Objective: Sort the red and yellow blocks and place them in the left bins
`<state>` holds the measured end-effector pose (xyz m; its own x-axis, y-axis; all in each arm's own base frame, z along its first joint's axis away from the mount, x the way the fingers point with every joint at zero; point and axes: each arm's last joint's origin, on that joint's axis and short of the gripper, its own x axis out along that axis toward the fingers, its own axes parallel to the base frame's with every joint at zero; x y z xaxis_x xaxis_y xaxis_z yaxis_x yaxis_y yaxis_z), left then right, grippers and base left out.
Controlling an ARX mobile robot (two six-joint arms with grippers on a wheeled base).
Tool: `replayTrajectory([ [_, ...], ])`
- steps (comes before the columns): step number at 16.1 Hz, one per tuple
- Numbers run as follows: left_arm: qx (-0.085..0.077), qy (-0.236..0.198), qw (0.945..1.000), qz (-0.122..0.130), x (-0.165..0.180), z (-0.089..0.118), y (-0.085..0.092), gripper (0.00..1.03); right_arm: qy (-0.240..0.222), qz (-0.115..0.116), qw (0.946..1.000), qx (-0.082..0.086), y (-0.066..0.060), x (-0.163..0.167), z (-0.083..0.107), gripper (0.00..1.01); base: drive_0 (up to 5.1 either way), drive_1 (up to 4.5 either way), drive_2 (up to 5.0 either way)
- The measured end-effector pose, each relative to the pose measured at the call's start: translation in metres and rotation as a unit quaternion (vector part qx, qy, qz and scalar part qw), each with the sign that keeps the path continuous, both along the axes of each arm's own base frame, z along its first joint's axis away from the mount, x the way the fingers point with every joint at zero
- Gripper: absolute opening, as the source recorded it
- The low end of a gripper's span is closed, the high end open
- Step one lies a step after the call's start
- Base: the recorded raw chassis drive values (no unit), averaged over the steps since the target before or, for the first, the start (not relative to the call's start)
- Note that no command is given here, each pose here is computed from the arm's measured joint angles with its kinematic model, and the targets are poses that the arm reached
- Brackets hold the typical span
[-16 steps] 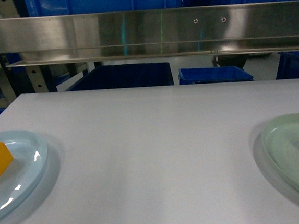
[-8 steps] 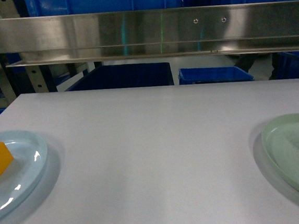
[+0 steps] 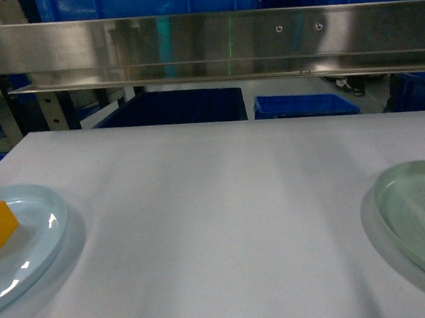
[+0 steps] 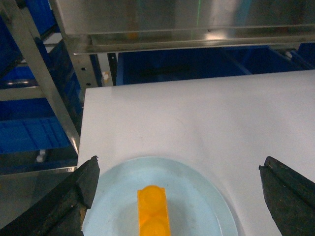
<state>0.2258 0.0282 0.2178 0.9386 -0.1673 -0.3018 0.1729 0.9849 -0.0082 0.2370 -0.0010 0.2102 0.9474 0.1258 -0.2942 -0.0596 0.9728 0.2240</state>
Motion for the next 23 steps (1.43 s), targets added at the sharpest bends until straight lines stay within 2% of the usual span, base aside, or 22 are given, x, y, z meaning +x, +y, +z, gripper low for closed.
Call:
replayTrajectory([
  [1,0.027,0.037,0.9989,-0.001,0.038,-0.022,-0.011,0.98,0.015,-0.007,0.9998,-0.008,-0.001,0.041,-0.016,0.98,0.0,0.00,0.0],
  [3,0.042,0.066,0.9969,-0.006,0.044,-0.048,-0.025,0.98,0.018,-0.007,0.9996,-0.022,0.001,0.053,-0.031,0.98,0.0,0.00,0.0],
  [4,0.049,0.079,0.9957,-0.007,0.046,-0.060,-0.031,0.98,0.024,0.000,0.9992,-0.030,0.001,0.058,-0.045,0.98,0.0,0.00,0.0],
  [5,0.054,0.080,0.9953,-0.007,0.046,-0.066,-0.036,0.98,0.034,0.005,0.9988,-0.036,0.001,0.061,-0.061,0.98,0.0,0.00,0.0],
  [6,0.057,0.080,0.9952,-0.007,0.045,-0.069,-0.039,0.98,0.039,0.009,0.9985,-0.038,0.000,0.060,-0.070,0.98,0.0,0.00,0.0],
  [8,0.060,0.078,0.9951,-0.007,0.042,-0.070,-0.042,0.98,0.044,0.012,0.9983,-0.037,-0.003,0.056,-0.078,0.98,0.0,0.00,0.0],
  [11,0.069,0.068,0.9953,-0.002,0.038,-0.066,-0.042,0.98,0.030,0.022,0.9988,-0.031,-0.006,0.051,-0.078,0.98,0.0,0.00,0.0],
  [14,0.064,0.048,0.9967,0.016,0.030,-0.053,-0.029,0.98,0.021,0.024,0.9988,-0.036,-0.006,0.040,-0.076,0.98,0.0,0.00,0.0],
  [17,0.054,0.053,0.9964,0.039,0.023,-0.053,-0.008,0.98,0.022,0.033,0.9982,-0.046,-0.001,0.028,-0.078,0.98,0.0,0.00,0.0],
  [20,0.050,0.054,0.9968,0.031,0.020,-0.056,-0.009,0.98,0.018,0.036,0.9979,-0.050,0.004,0.027,-0.076,0.98,0.0,0.00,0.0],
  [23,0.051,0.038,0.9977,0.024,0.019,-0.054,-0.014,0.98,0.000,0.030,0.9973,-0.067,0.005,0.024,-0.067,0.98,0.0,0.00,0.0],
])
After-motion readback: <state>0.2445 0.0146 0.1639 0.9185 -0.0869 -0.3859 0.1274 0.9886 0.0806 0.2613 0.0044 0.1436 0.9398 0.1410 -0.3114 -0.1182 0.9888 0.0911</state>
